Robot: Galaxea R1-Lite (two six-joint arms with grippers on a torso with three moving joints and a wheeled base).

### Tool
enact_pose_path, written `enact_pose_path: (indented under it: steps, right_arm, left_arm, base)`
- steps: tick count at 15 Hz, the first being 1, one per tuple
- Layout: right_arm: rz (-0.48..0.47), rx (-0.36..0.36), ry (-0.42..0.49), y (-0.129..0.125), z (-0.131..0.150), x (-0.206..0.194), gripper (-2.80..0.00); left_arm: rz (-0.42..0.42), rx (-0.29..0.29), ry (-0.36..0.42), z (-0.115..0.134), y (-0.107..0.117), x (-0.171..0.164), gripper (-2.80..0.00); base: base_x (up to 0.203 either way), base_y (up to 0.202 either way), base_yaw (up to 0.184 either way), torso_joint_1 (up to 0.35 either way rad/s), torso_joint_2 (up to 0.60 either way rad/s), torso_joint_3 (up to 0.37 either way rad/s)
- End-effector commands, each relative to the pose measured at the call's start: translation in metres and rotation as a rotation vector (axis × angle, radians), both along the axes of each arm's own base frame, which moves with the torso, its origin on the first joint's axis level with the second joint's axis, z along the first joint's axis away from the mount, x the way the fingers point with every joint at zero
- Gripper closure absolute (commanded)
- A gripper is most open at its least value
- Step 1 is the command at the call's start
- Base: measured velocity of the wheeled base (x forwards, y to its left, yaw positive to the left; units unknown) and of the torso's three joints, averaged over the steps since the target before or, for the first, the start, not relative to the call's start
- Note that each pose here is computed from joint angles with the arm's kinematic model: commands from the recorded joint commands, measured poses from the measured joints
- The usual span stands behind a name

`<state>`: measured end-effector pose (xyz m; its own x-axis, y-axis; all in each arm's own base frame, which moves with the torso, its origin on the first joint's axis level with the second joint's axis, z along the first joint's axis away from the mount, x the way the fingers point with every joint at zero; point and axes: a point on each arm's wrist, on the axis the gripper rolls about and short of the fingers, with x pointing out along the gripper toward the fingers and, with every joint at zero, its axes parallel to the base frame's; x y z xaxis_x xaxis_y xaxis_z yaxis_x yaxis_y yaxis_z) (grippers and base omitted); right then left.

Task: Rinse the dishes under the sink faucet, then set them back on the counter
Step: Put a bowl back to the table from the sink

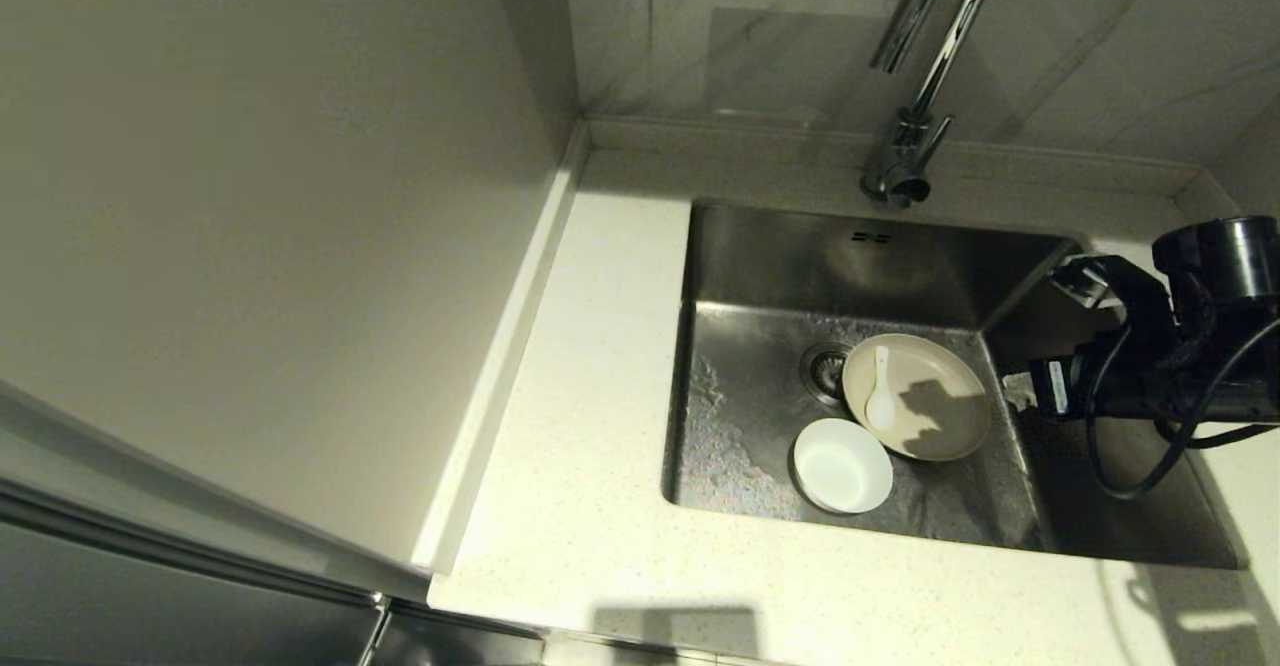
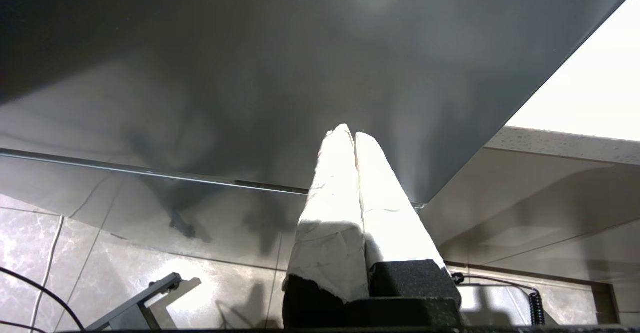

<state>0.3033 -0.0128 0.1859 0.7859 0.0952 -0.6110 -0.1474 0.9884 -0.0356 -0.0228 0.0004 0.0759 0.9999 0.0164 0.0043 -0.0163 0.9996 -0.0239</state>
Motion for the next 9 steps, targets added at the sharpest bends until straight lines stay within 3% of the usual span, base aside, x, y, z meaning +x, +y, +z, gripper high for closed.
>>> enact_pose_path:
  steps: [1,6,9]
  right_arm:
    - [0.019,-0.022,0.008,0.000,-0.003,0.001,0.00]
    - [0.025,-0.028,0.016,0.000,-0.009,0.011,0.00]
    - [0.065,-0.092,-0.009,-0.002,-0.014,0.032,0.00]
  left_arm:
    - [0.000,-0.001,-0.003,0.000,0.000,0.000,0.00]
    - [0.000,-0.001,-0.003,0.000,0.000,0.000,0.00]
    - [0.000,-0.001,-0.003,0.000,0.000,0.000,0.00]
  base:
    - [0.000,0.000,0.000,0.000,0.00,0.000]
    - [0.000,0.000,0.000,0.000,0.00,0.000]
    - [0.000,0.000,0.000,0.000,0.00,0.000]
